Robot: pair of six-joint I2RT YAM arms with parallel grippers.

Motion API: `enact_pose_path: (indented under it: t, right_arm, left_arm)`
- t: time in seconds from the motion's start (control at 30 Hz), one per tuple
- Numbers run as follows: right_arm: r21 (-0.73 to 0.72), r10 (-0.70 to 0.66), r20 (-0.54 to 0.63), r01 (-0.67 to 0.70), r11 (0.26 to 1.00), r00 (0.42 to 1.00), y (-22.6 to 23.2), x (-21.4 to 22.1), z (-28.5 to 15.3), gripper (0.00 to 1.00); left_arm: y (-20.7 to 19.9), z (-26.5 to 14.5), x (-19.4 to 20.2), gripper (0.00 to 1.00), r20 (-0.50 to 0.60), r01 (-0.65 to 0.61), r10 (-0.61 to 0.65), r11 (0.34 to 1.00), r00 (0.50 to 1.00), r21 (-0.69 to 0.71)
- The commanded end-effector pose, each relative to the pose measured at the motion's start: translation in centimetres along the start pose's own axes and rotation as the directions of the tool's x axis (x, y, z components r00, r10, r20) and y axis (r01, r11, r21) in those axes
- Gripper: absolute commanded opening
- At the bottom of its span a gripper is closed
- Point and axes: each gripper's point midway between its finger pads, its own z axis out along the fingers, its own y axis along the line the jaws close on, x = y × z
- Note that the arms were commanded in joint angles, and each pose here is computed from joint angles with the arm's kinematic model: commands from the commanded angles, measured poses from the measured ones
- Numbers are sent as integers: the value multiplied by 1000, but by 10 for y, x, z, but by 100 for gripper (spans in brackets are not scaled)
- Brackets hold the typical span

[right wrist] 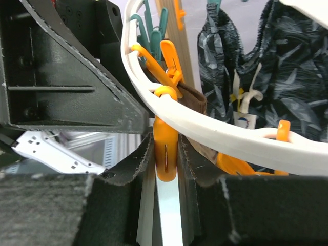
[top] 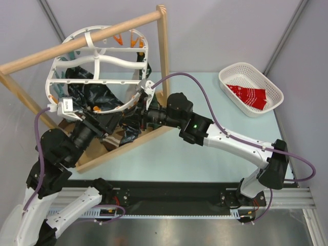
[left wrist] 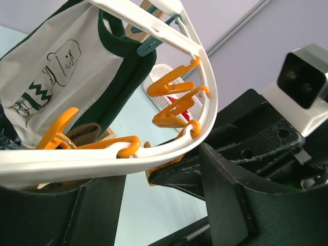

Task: Clip the socks to the hanger
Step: Open the clamp at the hanger.

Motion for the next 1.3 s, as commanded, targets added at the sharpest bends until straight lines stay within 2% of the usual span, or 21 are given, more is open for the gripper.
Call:
enact_pose_path:
  t: [0.0, 0.27, 0.5, 0.77, 0.8, 0.83, 0.93, 0.97, 1.03, 1.07, 1.17, 1.2, 1.27]
  right_arm:
    - [3, -79, 41, 79, 997, 996, 13, -29, -1, 0]
    - [28, -123, 7, 123, 992, 992, 13, -24, 7, 0]
    - [5, -128, 0, 128, 992, 992, 18, -22, 8, 0]
    - [-17, -122, 23, 122, 992, 992, 23, -26, 10, 0]
    - [-18, -119, 18, 119, 993, 993, 23, -24, 11, 0]
    - [-17, -118, 20, 118, 993, 993, 23, -25, 11, 0]
    - [-3, -113, 16, 113, 994, 993, 21, -25, 10, 14]
    - [2, -113, 16, 113, 994, 993, 21, -26, 8, 27]
    - [29, -107, 5, 107, 994, 994, 17, -23, 6, 39]
    - [48, -113, 14, 112, 993, 994, 15, -29, 1, 50]
    - [130, -103, -3, 102, 986, 995, -2, -26, -12, 67]
    - [149, -97, 17, 93, 984, 995, -2, -37, -23, 68]
    - [222, -71, -3, 70, 972, 997, -17, -32, -40, 70]
  left_arm:
    - [-5, 6, -14, 62, 37, -10, 10, 1000, 999, -12]
    - [5, 15, -8, 61, 18, -29, 30, 998, 999, -59]
    - [0, 26, -7, 59, 34, -21, 22, 999, 999, -31]
    - [-7, 33, -7, 31, 36, -4, 4, 1000, 999, 3]
    - [-7, 33, -7, 26, 36, -4, 4, 1000, 999, 3]
    - [-7, 33, -7, 15, 37, -4, 4, 1000, 999, 2]
    - [-6, 33, -7, 0, 37, -1, 1, 1000, 999, -2]
    - [-4, 33, -5, 0, 31, 5, -4, 1000, 1000, -11]
    - [-2, 32, -5, 0, 38, 7, -7, 1000, 999, -15]
    - [0, 33, -3, 0, 37, 14, -13, 1000, 999, -20]
    - [2, 31, -3, 0, 39, 12, -11, 1000, 999, -27]
    - [2, 31, -3, 0, 42, 11, -10, 1000, 999, -28]
    - [2, 31, -4, 0, 42, 8, -7, 1000, 999, -28]
